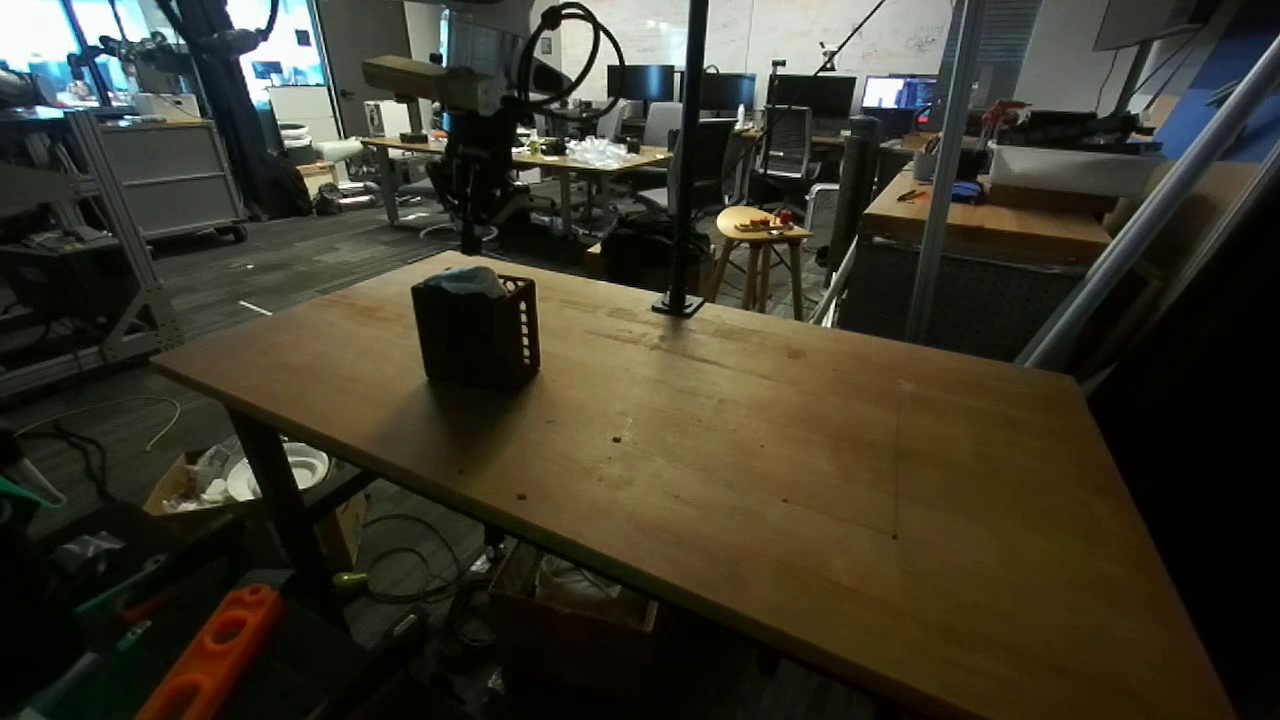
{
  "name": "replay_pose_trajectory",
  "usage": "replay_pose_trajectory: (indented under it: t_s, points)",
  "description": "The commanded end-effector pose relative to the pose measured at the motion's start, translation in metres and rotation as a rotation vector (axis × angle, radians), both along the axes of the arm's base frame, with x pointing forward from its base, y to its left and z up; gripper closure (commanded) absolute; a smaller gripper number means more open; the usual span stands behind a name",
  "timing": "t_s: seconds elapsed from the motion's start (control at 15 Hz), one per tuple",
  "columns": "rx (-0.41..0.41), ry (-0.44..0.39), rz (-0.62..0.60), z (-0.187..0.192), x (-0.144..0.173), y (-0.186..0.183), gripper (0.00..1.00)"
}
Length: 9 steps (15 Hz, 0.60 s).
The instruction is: Place the towel in the basket and push it down
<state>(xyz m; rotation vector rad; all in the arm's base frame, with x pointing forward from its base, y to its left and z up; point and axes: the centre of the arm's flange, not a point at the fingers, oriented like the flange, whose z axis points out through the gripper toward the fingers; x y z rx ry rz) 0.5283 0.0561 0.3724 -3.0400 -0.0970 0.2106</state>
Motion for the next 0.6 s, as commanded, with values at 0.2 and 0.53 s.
replay_pose_trajectory:
  t_s: [0.2, 0.53]
  points:
    - [0.04, -0.041, -0.135, -0.008, -0.011, -0.011, 1.0]
    - [0.063, -0.067, -0.188, -0.015, -0.007, -0.013, 0.84]
